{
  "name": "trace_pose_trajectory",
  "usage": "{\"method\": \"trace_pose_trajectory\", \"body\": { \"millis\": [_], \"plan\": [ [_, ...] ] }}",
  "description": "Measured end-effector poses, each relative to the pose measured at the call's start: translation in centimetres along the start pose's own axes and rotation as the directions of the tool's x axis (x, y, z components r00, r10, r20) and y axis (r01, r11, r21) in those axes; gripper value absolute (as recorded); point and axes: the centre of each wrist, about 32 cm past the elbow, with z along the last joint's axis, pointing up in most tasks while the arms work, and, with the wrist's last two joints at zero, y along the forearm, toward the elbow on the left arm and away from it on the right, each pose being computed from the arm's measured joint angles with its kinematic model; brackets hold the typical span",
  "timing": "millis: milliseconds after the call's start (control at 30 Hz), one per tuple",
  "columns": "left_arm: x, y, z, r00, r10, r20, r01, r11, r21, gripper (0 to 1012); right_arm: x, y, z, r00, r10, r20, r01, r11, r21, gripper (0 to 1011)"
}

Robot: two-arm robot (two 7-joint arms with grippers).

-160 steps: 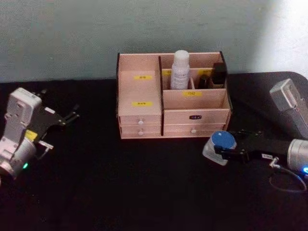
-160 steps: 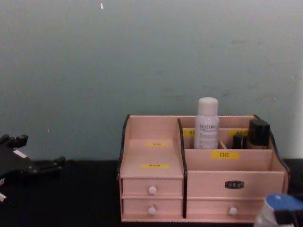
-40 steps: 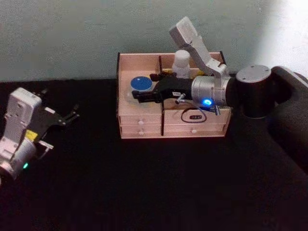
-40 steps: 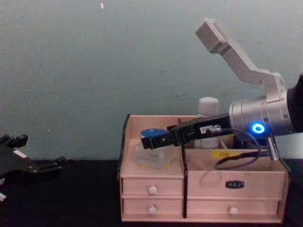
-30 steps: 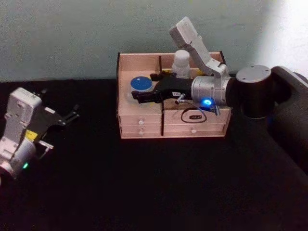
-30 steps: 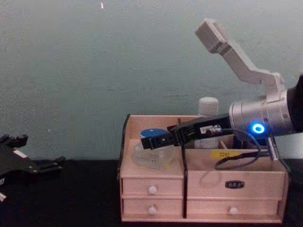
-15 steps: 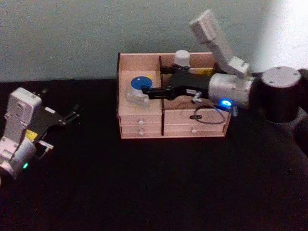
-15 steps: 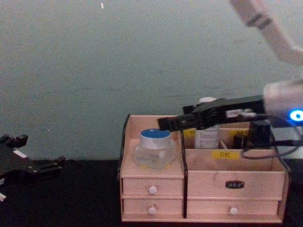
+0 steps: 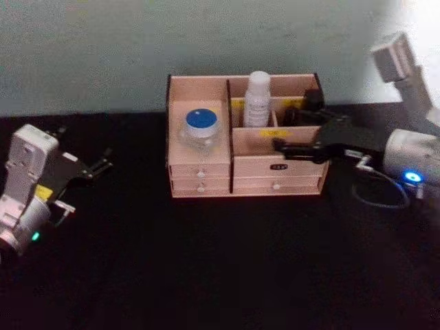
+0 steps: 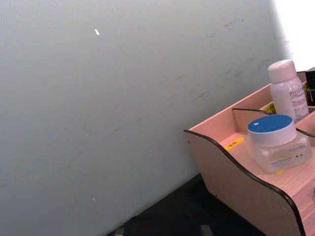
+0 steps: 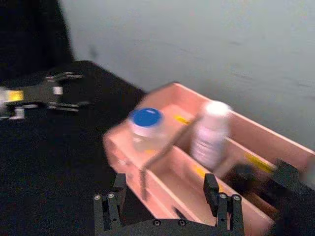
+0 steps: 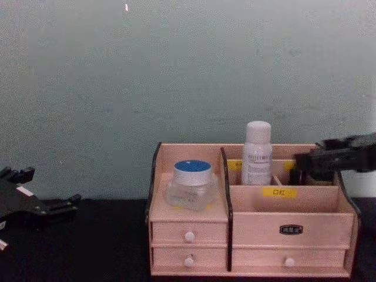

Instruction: Pick up the facial cleanser and watermelon frost from the table and place them into the tiered storage box.

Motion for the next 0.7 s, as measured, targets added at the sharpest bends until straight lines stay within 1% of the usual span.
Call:
{"method": "trace_pose_trajectory", "body": {
  "millis": [33,100,133,167,200,233,300,333,400,433,500,533,567,600,667,700],
  "plan": [
    [0.0,0.0,0.0,1.0,0.0,0.0,0.0,1.0,0.0,1001,-0.1,-1.0,-0.4,0.999,-0.045,-0.005,0.045,0.999,0.003,1002],
    [0.0,0.0,0.0,1.0,0.0,0.0,0.0,1.0,0.0,1001,-0.2,-1.9,-0.7,0.995,-0.101,-0.006,0.101,0.995,0.009,1003],
    [0.0,0.0,0.0,1.0,0.0,0.0,0.0,1.0,0.0,1001,-0.4,-2.6,-1.0,0.988,-0.155,-0.002,0.155,0.988,0.02,1003],
    [0.0,0.0,0.0,1.0,0.0,0.0,0.0,1.0,0.0,1001,-0.5,-3.0,-1.2,0.982,-0.187,0.001,0.187,0.982,0.026,1003],
    [0.0,0.0,0.0,1.0,0.0,0.0,0.0,1.0,0.0,1001,-0.8,-3.6,-1.6,0.967,-0.256,0.009,0.255,0.966,0.038,1002],
    [0.0,0.0,0.0,1.0,0.0,0.0,0.0,1.0,0.0,1001,-1.0,-3.8,-1.9,0.958,-0.288,0.012,0.287,0.957,0.042,1003],
    [0.0,0.0,0.0,1.0,0.0,0.0,0.0,1.0,0.0,1001,-1.4,-4.1,-2.4,0.935,-0.355,0.025,0.353,0.934,0.053,1002],
    [0.0,0.0,0.0,1.0,0.0,0.0,0.0,1.0,0.0,1001,-1.8,-4.1,-3.0,0.909,-0.416,0.039,0.413,0.908,0.064,1002],
    [0.0,0.0,0.0,1.0,0.0,0.0,0.0,1.0,0.0,1001,-2.3,-4.1,-3.7,0.878,-0.477,0.045,0.473,0.878,0.076,1002],
    [0.0,0.0,0.0,1.0,0.0,0.0,0.0,1.0,0.0,1001,-2.8,-3.9,-4.4,0.842,-0.537,0.05,0.531,0.842,0.093,1002],
    [0.0,0.0,0.0,1.0,0.0,0.0,0.0,1.0,0.0,1001,-3.4,-3.6,-5.3,0.807,-0.589,0.054,0.581,0.806,0.108,1002],
    [0.0,0.0,0.0,1.0,0.0,0.0,0.0,1.0,0.0,1001,-3.8,-3.3,-6.1,0.774,-0.631,0.054,0.623,0.774,0.116,1002],
    [0.0,0.0,0.0,1.0,0.0,0.0,0.0,1.0,0.0,1001,-4.0,-3.1,-6.5,0.758,-0.65,0.054,0.641,0.758,0.118,1002],
    [0.0,0.0,0.0,1.0,0.0,0.0,0.0,1.0,0.0,1001,-4.3,-2.8,-7.1,0.736,-0.675,0.05,0.668,0.736,0.115,1002],
    [0.0,0.0,0.0,1.0,0.0,0.0,0.0,1.0,0.0,1001,-4.6,-2.4,-7.8,0.716,-0.696,0.048,0.689,0.717,0.107,1002],
    [0.0,0.0,0.0,1.0,0.0,0.0,0.0,1.0,0.0,1001,-4.7,-2.2,-8.1,0.709,-0.703,0.048,0.697,0.71,0.099,1002]
  ]
}}
